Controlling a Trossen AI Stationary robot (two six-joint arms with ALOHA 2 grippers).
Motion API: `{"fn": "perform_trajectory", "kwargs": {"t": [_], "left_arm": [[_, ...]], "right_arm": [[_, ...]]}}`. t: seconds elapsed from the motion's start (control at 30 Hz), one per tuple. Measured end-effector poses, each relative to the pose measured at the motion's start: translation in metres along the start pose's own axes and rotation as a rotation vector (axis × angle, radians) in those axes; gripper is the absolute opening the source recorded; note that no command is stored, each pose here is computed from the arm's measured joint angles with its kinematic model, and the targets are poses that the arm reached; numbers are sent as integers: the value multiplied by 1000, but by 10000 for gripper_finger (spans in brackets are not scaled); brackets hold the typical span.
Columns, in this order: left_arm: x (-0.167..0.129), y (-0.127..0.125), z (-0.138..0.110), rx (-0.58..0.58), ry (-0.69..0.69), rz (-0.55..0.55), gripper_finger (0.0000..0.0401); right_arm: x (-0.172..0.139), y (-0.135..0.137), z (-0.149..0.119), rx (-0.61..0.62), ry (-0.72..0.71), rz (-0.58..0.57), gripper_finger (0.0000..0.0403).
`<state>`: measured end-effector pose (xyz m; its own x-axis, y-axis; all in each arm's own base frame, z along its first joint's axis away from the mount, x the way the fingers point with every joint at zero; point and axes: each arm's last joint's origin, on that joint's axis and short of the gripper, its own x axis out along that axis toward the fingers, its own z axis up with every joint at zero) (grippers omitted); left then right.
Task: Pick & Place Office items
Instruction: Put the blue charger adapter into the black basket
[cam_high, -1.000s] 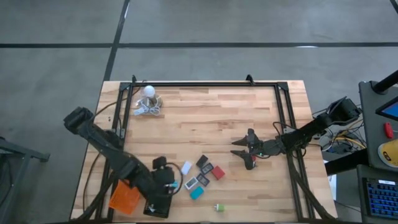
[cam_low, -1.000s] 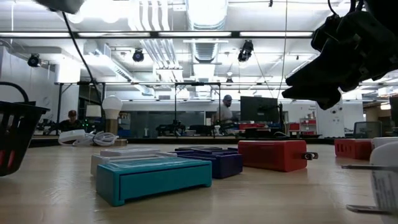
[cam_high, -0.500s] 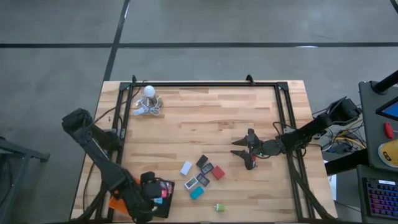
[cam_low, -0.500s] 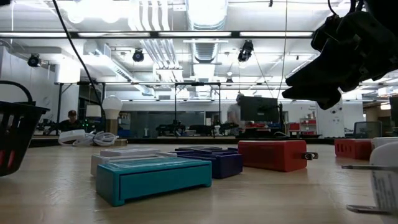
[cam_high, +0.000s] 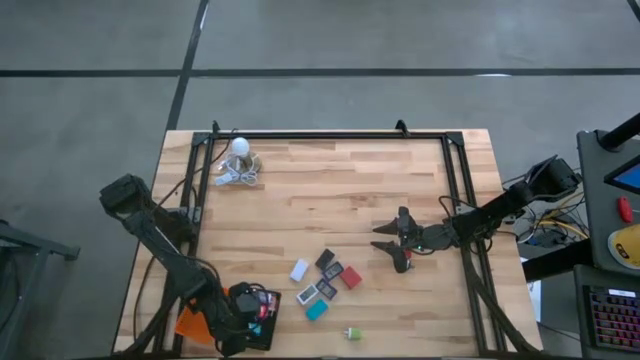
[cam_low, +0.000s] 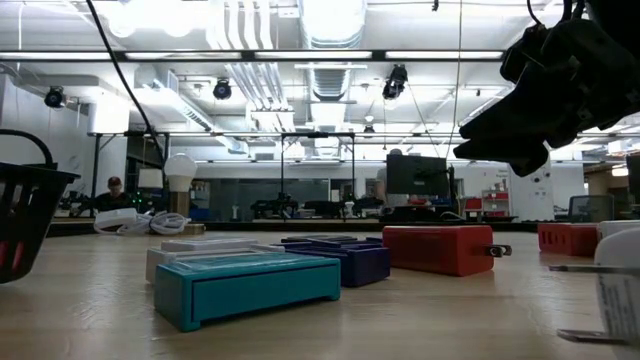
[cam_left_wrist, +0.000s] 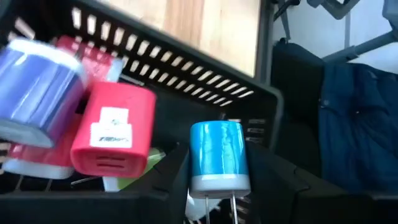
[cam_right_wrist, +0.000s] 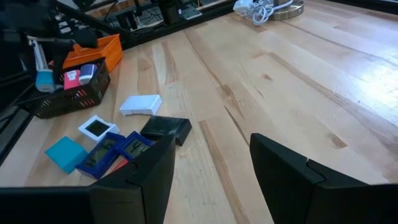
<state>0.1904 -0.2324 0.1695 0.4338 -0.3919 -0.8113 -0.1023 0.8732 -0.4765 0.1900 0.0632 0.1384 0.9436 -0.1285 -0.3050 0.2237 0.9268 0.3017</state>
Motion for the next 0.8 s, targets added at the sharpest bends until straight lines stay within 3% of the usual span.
{"fn": "perform_trajectory", "kwargs": {"t": [0.67,0.8], "left_arm": [[4,9,-6,-44,16,8,148],[4,9,-6,5,17,8,155]], "right_arm": [[0,0,0,1,-1,0,203],[0,0,0,1,-1,0,203]]}}
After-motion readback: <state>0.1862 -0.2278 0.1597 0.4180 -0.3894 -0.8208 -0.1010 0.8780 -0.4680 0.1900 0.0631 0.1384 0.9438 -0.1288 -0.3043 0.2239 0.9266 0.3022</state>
